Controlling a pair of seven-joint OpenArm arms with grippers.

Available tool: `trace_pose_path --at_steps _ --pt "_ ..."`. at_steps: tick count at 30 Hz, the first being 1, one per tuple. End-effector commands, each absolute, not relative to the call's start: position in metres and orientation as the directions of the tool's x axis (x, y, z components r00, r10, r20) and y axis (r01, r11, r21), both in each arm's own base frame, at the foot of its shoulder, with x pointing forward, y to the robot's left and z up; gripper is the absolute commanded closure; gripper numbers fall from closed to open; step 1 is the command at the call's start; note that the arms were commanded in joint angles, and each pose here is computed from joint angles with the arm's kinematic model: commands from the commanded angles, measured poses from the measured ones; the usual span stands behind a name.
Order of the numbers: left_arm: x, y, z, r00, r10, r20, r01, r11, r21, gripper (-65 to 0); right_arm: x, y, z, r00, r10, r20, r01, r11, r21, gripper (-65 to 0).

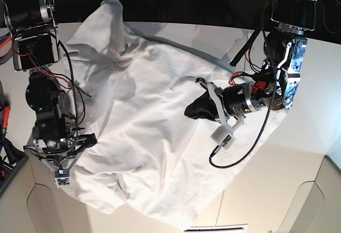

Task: Layout the t-shirt on the table in an organized manner, then fold the t-shirt properly
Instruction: 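Swing the shirt down and lay it flat across the table, then pull the shirt edges outward with both grippers to spread it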

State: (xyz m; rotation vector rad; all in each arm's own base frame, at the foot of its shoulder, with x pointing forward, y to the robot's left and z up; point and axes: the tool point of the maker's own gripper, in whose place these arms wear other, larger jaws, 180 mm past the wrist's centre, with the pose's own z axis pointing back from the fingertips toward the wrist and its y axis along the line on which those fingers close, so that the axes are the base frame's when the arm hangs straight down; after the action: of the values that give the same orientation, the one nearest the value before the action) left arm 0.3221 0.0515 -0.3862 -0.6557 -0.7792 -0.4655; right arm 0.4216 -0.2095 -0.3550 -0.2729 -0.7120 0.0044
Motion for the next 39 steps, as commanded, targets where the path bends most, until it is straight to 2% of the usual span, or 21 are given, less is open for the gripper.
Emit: trace_pose_path --at_steps 1,5,8,11,15,19,23,28,34,39 --pt "0.336 0.055 -0.375 0.601 -0.122 0.790 0.610 0.709 -0.354 0.0 0.433 -0.216 -0.338 0.712 0.057 0.700 0.121 0.972 -0.203 0.0" --pt "0.343 0.065 -0.388 0.628 -0.133 0.767 0.586 0.729 -0.353 0.0 0.435 -0.219 -0.338 0.644 -0.134 0.753 0.149 0.988 0.048 0.0" --pt "0.347 0.072 -0.385 0.621 -0.145 0.771 0.587 0.737 -0.334 0.0 0.445 -0.225 -0.324 0.571 -0.207 0.794 0.163 0.977 0.137 0.0" --pt "0.356 0.087 -0.383 0.593 -0.172 0.786 0.582 0.766 -0.272 0.0 0.444 -0.228 -0.337 0.583 -0.229 0.779 0.179 0.972 0.152 0.0" --pt "0.372 0.109 -0.388 0.585 -0.202 0.785 0.515 0.840 -0.167 0.0 0.440 -0.228 -0.379 0.620 -0.290 0.729 0.215 0.956 0.197 0.0" --pt "0.370 0.117 -0.395 0.590 -0.258 0.766 0.516 0.849 -0.111 0.0 0.427 -0.226 -0.421 0.661 -0.313 0.682 0.231 0.950 0.212 0.0" --pt "0.372 0.139 -0.397 0.603 -0.273 0.750 0.483 0.873 -0.071 0.0 0.422 -0.230 -0.436 0.661 -0.314 0.682 0.246 0.949 0.199 0.0" --pt "0.372 0.170 -0.397 0.619 -0.300 0.726 0.451 0.892 -0.015 0.0 0.429 -0.235 -0.429 0.630 -0.294 0.719 0.238 0.954 0.183 0.0" --pt "0.369 0.178 -0.399 0.624 -0.310 0.717 0.448 0.894 -0.004 0.0 0.444 -0.215 -0.391 0.620 -0.275 0.735 0.139 0.960 0.242 0.0" --pt "0.366 0.180 -0.402 0.635 -0.300 0.711 0.433 0.902 -0.006 0.0 0.465 -0.218 -0.335 0.513 -0.244 0.823 0.156 0.969 0.190 0.0"
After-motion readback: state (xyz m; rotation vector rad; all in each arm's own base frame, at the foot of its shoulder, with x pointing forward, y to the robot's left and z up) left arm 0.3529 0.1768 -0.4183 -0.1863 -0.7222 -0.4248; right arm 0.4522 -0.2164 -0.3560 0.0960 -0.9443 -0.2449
